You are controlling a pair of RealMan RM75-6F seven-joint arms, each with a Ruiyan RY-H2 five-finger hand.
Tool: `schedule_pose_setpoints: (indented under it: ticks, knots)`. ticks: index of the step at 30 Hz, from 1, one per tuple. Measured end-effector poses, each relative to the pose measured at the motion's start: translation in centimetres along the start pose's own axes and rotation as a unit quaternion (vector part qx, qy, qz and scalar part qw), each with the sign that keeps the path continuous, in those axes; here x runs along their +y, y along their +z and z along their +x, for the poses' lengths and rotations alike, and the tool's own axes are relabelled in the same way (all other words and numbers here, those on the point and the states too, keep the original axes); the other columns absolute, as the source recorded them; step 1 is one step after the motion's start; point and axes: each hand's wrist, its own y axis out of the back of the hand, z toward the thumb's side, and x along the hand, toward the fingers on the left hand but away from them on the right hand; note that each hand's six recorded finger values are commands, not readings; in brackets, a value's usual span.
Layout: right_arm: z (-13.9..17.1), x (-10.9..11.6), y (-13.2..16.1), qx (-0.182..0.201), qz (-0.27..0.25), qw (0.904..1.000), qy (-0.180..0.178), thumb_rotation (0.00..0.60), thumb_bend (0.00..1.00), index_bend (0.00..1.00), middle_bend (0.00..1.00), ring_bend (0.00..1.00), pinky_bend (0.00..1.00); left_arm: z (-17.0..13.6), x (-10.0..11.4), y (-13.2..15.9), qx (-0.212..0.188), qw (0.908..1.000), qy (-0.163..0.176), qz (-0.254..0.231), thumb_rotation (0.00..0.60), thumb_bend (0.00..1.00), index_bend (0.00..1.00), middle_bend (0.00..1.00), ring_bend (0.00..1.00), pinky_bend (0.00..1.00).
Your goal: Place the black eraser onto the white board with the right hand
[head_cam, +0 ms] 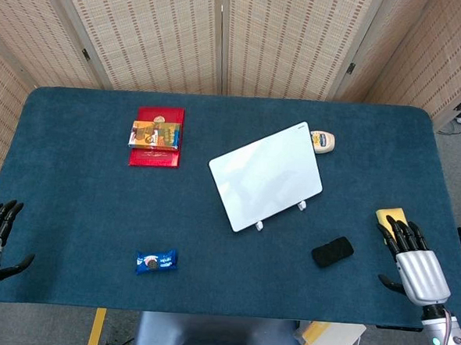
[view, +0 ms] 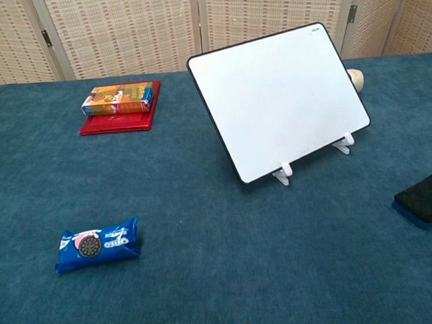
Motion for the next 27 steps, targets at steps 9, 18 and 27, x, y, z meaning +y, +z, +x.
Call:
schedule_pose_setpoints:
  ticks: [9,18,27]
  knots:
    - [0.1,0.1,-0.2,0.000,-0.001,1.0000,0.001,0.600,0.18,0.07,0.00,0.00,0.00,0.2,-0.1,0.3,-0.003,1.0000,0.001,0.000,0.600,0.23,0.05,0.10,0.09,0.04]
    - [-2.1,-1.3,1.0,0.028,0.032,0.9975,0.055,0.600,0.18,0.14,0.00,0.00,0.00,0.1,0.0,0.0,-0.001,1.0000,-0.001,-0.008,0.600,0.23,0.05,0.10,0.10,0.04]
    - [-5.4,-2.4,3.6,0.065,0.130,0.9835,0.107,0.600,0.18,0.24,0.00,0.00,0.00,-0.2,0.1,0.0,0.002,1.0000,0.000,-0.007,0.600,0.23,0.05,0.10,0.09,0.04]
